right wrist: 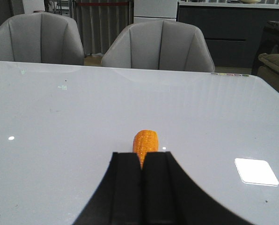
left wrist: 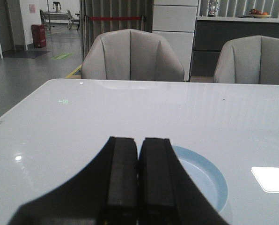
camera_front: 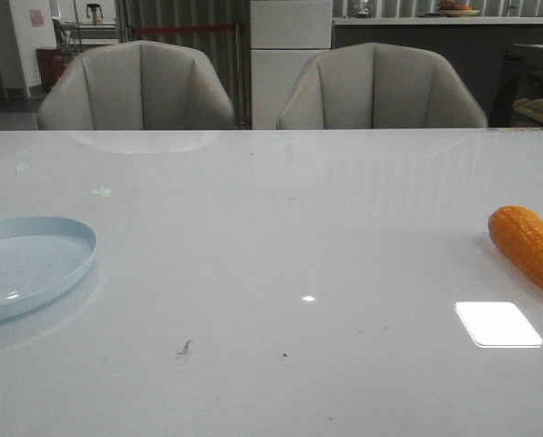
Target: Place corn on plate with both arms
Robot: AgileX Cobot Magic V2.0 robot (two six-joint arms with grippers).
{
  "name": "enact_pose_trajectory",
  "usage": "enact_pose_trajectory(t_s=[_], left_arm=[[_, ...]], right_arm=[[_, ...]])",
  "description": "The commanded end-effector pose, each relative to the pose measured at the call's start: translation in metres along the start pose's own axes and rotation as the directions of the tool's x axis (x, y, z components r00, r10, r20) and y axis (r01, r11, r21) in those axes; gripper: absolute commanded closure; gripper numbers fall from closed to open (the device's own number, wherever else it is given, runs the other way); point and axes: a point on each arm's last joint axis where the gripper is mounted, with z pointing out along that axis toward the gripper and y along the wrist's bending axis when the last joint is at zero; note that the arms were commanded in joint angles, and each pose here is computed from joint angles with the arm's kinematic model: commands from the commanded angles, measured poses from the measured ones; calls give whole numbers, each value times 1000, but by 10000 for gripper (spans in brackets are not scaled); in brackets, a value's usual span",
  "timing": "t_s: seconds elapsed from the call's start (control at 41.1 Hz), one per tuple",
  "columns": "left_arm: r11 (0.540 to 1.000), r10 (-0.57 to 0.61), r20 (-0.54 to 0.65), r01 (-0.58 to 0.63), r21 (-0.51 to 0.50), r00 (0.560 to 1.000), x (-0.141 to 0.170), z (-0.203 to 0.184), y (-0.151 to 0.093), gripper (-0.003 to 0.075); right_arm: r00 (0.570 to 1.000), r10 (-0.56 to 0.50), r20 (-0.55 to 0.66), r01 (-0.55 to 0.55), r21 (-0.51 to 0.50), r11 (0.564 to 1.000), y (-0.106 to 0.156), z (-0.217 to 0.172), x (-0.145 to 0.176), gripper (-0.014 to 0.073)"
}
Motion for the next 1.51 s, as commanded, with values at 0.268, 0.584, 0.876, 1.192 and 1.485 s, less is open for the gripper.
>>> enact_pose_trajectory(t_s=[0.268, 0.584, 0.876, 1.192, 1.485], left_arm=[[1000, -19, 420, 12, 20, 908, -29, -8, -1, 624], [999, 24, 559, -35, 10, 829, -86, -26, -2, 624], [987, 156, 464, -150, -49, 872, -158, -26, -2, 624], [987, 157, 303, -158, -21, 940, -195, 47, -2, 624], [987, 159, 24, -160, 25, 987, -155, 120, -3, 624]], right_arm=[[975, -6, 221, 2, 19, 1000, -2, -4, -26, 539], [885, 11, 465, -19, 13, 1000, -1, -29, -102, 539], [929, 12, 371, -9, -11, 1000, 2, -23, -187, 538], [989, 13, 148, -12, -7, 1000, 2, 68, -213, 538], [996, 14, -89, -14, -1, 1000, 1, 132, -175, 538]])
